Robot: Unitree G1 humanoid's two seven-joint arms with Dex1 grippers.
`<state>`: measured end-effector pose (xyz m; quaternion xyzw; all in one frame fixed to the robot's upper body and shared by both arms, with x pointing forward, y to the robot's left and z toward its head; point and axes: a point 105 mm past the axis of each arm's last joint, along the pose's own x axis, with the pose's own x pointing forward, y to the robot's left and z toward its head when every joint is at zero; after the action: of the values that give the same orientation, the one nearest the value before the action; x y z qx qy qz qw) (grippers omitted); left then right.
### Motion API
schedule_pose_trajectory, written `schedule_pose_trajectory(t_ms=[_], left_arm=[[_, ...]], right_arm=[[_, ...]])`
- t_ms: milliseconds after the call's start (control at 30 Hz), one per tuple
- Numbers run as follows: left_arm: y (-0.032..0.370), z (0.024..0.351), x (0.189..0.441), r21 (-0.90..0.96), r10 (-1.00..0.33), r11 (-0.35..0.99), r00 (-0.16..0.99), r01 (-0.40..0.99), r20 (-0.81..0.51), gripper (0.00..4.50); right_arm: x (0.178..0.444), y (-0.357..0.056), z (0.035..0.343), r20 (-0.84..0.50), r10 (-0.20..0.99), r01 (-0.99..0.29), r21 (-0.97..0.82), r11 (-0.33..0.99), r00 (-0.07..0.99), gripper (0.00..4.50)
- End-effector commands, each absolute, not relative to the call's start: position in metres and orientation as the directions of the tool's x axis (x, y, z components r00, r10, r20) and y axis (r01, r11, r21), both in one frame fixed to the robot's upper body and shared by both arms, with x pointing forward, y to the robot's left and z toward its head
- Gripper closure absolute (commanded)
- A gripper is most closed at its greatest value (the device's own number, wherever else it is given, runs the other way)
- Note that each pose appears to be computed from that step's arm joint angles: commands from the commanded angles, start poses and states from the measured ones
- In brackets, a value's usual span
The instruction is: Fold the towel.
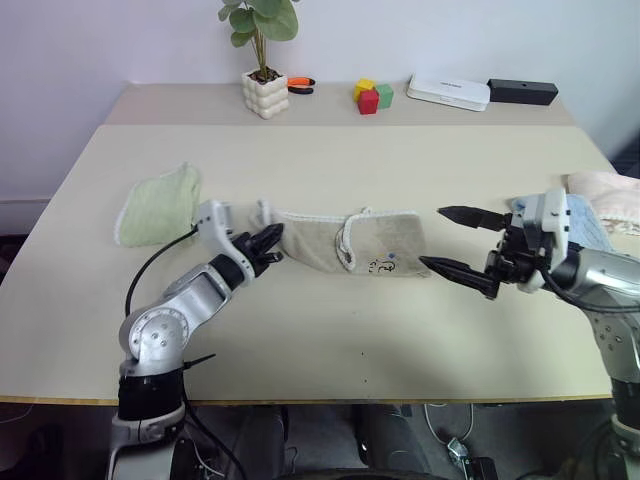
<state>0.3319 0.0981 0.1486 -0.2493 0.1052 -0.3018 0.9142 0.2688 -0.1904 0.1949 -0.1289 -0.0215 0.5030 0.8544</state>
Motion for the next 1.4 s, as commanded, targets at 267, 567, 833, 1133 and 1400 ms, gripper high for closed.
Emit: schedule_pose_trajectory(t_ms=[267, 567, 833, 1133, 1400], left_arm=[[-0.004, 0.159, 0.318, -0.345, -0.903, 0.399, 0.429, 0.85, 0.011, 4.44], [-0.071, 0.142, 0.305, -0.283, -0.965, 0.261, 0.261, 0.923, -0.036, 4.44], [-0.082, 0.121, 0.31, -0.255, -0.965, 0.261, 0.245, 0.931, -0.093, 2.13], [-0.065, 0.137, 0.3, -0.221, -0.976, 0.216, 0.219, 0.951, -0.01, 0.07], [-0.04, 0.164, 0.304, -0.139, -0.958, 0.229, 0.248, 0.963, 0.146, 0.07]], right_arm=[[0.264, -0.195, 0.221, -0.034, 0.873, -0.837, -0.305, 0.455, 0.487, 0.0], [0.268, -0.191, 0.224, -0.002, 0.845, -0.802, -0.317, 0.507, 0.535, 0.0], [0.267, -0.189, 0.223, 0.0, 0.831, -0.79, -0.309, 0.529, 0.557, 0.0], [0.281, -0.192, 0.222, 0.033, 0.805, -0.771, -0.266, 0.579, 0.593, 0.0], [0.297, -0.188, 0.226, 0.09, 0.784, -0.752, -0.233, 0.616, 0.614, 0.0]])
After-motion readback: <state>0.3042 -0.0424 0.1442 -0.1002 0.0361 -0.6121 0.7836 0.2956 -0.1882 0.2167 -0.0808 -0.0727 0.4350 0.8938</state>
